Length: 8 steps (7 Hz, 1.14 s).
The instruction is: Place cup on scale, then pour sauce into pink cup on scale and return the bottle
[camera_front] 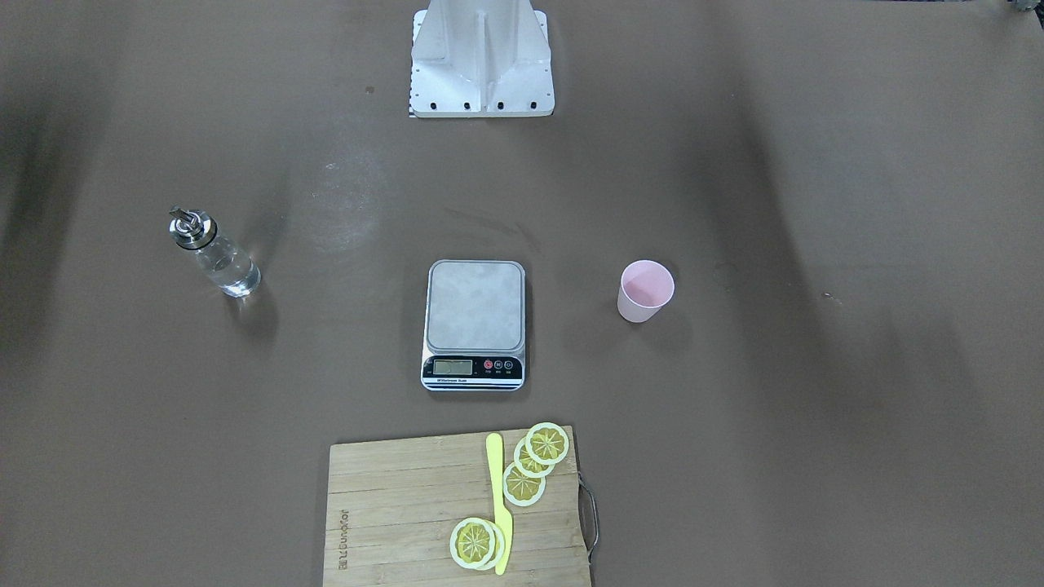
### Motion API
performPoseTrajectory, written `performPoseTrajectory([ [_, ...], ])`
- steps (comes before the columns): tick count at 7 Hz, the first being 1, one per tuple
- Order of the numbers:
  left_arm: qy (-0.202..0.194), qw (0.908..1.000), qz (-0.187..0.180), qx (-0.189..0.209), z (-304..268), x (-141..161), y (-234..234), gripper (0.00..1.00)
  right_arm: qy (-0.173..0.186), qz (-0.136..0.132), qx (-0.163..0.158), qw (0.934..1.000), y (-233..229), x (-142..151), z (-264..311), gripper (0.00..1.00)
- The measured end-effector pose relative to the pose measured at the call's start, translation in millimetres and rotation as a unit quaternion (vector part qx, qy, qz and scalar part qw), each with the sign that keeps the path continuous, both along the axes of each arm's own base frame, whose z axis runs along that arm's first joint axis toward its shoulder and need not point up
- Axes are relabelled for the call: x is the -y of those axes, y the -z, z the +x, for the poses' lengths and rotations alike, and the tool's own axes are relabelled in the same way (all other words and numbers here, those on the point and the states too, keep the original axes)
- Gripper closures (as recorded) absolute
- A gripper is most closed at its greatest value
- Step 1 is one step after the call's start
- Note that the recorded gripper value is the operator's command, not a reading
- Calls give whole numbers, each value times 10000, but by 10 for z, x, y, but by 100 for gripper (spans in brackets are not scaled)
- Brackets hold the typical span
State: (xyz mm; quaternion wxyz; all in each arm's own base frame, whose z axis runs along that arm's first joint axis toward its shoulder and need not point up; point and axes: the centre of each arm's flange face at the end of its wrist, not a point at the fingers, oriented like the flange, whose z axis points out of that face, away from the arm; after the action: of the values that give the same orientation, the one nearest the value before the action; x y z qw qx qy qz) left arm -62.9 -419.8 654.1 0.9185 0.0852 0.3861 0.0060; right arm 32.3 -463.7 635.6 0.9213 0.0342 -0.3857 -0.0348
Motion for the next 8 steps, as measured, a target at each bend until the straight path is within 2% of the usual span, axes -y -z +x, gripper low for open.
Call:
performPoseTrajectory([
  [5, -14, 10000, 19, -30, 5, -29, -57, 1, 7, 13, -2, 10000, 13, -25, -2, 0],
  [8, -26, 9998, 214, 18, 3, 70, 106, 1, 15, 25, 2, 10000, 18, -19, -3, 0],
])
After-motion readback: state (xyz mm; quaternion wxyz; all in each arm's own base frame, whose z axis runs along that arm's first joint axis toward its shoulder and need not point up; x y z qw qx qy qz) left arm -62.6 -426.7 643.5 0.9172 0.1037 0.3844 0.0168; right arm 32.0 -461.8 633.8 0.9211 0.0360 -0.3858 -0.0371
